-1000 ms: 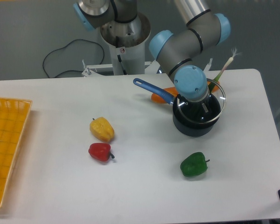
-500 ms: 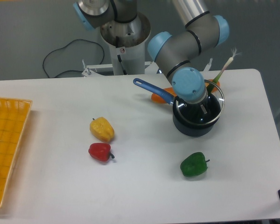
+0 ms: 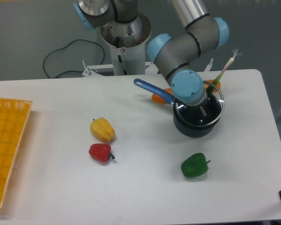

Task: Close the pot lid
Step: 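Lower the glass lid onto the black pot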

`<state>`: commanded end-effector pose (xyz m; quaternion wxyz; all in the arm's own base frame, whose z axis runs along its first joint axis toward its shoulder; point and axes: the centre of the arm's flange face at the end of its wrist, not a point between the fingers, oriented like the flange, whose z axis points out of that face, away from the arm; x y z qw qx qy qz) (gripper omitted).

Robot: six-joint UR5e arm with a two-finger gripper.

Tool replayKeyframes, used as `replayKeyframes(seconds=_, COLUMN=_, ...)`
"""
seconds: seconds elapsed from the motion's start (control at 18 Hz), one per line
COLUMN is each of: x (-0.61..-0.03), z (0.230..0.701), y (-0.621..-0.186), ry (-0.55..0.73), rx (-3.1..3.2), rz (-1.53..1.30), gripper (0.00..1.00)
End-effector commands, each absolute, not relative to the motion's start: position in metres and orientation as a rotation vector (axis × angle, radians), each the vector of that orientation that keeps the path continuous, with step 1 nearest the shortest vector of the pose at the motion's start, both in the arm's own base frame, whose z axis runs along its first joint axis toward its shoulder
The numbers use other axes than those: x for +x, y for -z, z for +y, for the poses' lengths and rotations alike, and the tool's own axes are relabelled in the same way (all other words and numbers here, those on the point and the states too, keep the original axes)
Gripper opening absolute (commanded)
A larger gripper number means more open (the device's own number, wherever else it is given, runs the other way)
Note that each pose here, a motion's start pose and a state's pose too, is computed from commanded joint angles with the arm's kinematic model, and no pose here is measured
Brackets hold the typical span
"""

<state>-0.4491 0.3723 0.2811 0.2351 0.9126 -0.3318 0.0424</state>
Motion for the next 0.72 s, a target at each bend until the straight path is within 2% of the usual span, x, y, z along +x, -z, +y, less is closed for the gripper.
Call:
replayKeyframes(seconds=0.39, x=-0.4471, z=0.375, y=-0.2817, ry=-0.111, rx=2.504, rz=-0.906, gripper=0.58)
replayKeyframes(seconds=0.44, x=-0.4465, z=0.3758, y=-0.2816, ry=-0.111, rx=2.504, rz=-0.908, gripper=0.6)
replayKeyframes(seconds=0.5, x=-0.4469, z=0.3761, y=-0.2823, ry=-0.109, rx=2.504, rz=-0.91, gripper=0.67)
replayKeyframes(seconds=0.72, x=-0.4486, z=0.3769, y=-0.2841, ry=-0.103, rx=2.504, rz=-0.909, gripper=0.71)
